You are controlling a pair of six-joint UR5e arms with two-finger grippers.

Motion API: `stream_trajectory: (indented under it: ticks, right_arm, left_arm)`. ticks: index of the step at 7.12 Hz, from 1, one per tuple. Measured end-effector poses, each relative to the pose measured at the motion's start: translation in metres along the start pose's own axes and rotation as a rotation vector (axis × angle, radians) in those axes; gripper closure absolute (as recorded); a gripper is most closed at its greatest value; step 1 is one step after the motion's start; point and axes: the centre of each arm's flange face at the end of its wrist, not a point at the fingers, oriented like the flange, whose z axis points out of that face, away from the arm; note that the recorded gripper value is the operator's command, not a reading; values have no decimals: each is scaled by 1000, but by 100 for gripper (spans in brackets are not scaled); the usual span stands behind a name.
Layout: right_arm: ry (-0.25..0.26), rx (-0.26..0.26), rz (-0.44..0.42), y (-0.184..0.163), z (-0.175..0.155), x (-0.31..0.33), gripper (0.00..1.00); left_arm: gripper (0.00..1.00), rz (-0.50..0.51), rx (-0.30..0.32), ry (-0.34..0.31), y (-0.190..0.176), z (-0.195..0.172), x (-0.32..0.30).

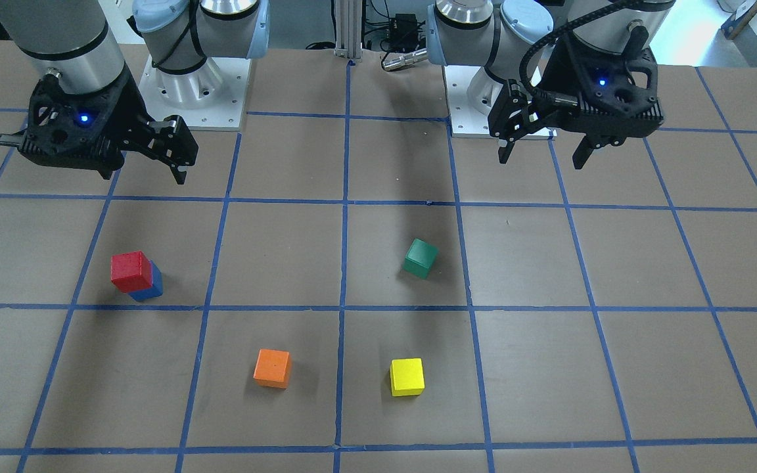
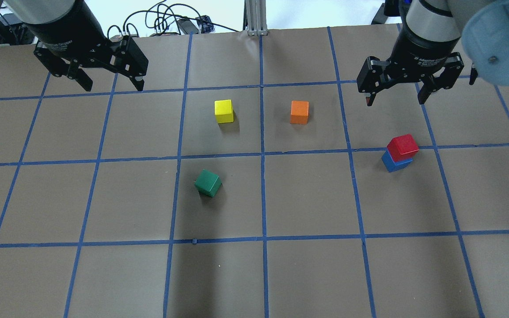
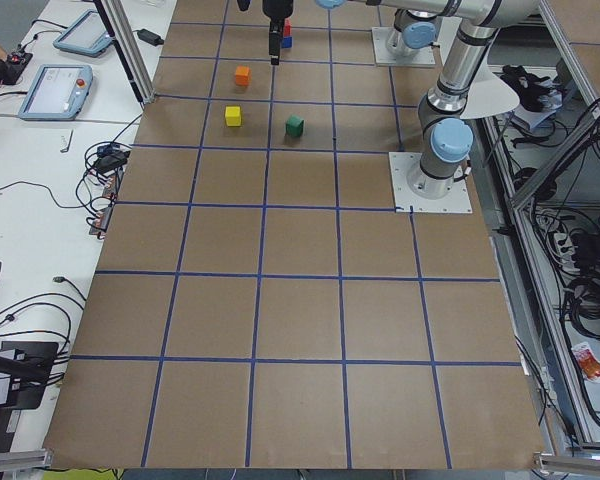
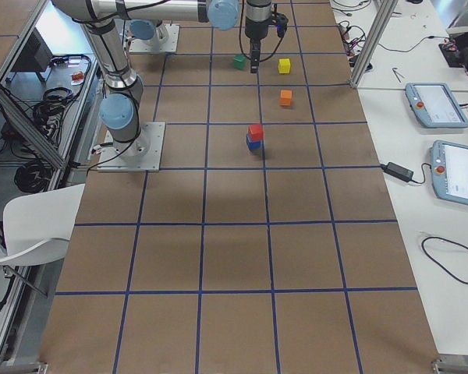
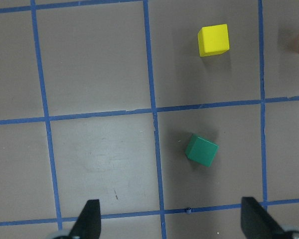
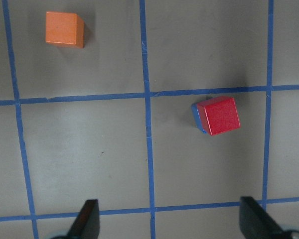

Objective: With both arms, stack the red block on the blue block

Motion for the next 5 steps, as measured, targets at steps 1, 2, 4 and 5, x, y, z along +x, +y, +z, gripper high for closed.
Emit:
stream_trajectory:
  ticks: [1, 2, 4, 5]
  right_arm:
    - [2, 2, 0, 2, -1, 0, 0]
    - [4, 0, 1, 3, -1, 1, 0]
    - [-3, 3, 1, 4, -2, 0, 0]
    - [-5, 5, 0, 4, -3, 0, 0]
  left_arm:
    - [0, 0, 0, 0, 0, 0, 0]
    - [0, -1, 1, 0, 0, 0, 0]
    - [0, -1, 3, -2, 0, -1, 0]
    - [0, 0, 4, -2, 0, -1, 0]
